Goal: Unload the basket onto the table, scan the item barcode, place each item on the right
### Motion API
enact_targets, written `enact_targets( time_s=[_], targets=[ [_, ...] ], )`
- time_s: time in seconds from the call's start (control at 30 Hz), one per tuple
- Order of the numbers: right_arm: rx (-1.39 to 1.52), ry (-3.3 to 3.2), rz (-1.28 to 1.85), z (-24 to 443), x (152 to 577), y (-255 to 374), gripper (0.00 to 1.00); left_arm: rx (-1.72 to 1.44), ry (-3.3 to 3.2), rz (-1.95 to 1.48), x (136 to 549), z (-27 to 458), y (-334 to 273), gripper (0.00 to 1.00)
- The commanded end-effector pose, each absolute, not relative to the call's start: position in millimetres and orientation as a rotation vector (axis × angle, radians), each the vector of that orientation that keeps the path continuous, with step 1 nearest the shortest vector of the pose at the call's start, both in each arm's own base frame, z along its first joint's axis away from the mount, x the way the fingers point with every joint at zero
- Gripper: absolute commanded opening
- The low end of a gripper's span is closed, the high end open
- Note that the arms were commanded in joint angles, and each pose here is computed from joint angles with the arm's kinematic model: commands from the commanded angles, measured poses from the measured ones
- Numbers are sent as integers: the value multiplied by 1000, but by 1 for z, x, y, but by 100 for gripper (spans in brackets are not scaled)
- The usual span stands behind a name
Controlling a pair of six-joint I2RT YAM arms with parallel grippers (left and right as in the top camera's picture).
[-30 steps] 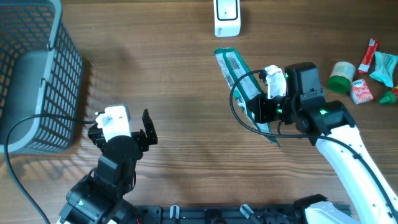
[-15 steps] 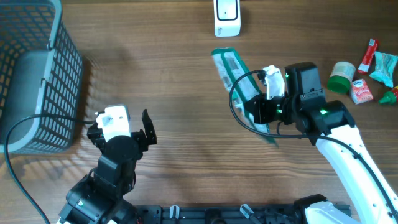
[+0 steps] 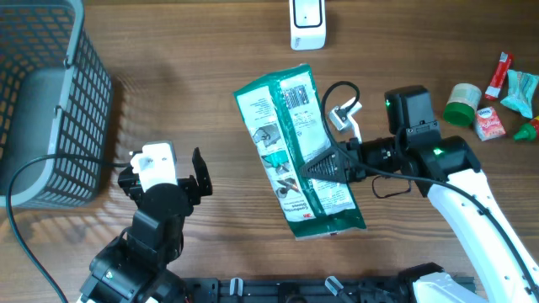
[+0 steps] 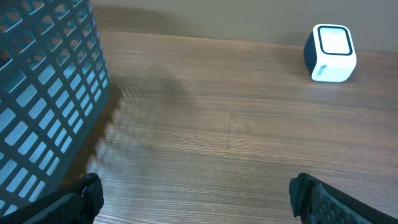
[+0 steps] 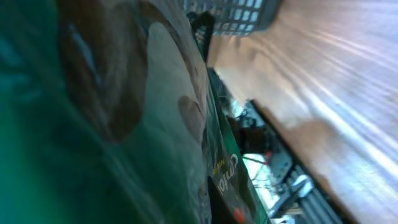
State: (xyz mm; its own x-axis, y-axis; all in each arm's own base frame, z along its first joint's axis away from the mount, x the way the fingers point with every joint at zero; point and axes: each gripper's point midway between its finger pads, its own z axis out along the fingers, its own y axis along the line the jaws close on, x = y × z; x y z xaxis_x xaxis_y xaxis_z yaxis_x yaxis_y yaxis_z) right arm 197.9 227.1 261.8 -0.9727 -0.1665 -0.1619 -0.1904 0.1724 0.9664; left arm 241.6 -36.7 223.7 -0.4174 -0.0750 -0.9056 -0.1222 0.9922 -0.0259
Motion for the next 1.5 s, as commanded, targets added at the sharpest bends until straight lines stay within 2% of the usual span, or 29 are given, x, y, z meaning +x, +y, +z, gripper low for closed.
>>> enact_targets(
  time_s=[0.0,0.23,0.3,0.33,0.4,0.5,0.57,0.67,0.83,1.0,1.17,1.37,1.47],
  targets=[
    [-371,2354,2094,278,189,228,4,-128,2000,77,241,223,-35,100],
    [-391,2336,2084,279,191,228,4,-128,2000,77,241,223,-35,100],
    [-416,2340,1952,268,200,228,4,-128,2000,77,241,223,-35,100],
    [-442,2370,1689,245,219,223,4,-128,2000,77,241,223,-35,100],
    [-313,2499,1127,197,264,191,5,-128,2000,77,241,223,-35,100],
    [-172,2539,561,168,303,134,4,-128,2000,77,241,223,-35,100],
    [-272,2497,353,166,315,115,4,-128,2000,77,241,223,-35,100],
    [-417,2450,284,166,322,114,4,-128,2000,77,241,223,-35,100],
    [-330,2442,27,156,347,84,4,-128,2000,77,241,223,-35,100],
    [-433,2262,-61,149,412,95,4,-128,2000,77,241,223,-35,100],
    [-448,2099,-350,134,471,77,4,-128,2000,77,241,223,-35,100],
    [-480,1838,-444,142,520,85,4,-128,2000,77,241,223,-35,100],
    [-539,1783,-515,114,542,86,4,-128,2000,77,241,223,-35,100]
  ],
)
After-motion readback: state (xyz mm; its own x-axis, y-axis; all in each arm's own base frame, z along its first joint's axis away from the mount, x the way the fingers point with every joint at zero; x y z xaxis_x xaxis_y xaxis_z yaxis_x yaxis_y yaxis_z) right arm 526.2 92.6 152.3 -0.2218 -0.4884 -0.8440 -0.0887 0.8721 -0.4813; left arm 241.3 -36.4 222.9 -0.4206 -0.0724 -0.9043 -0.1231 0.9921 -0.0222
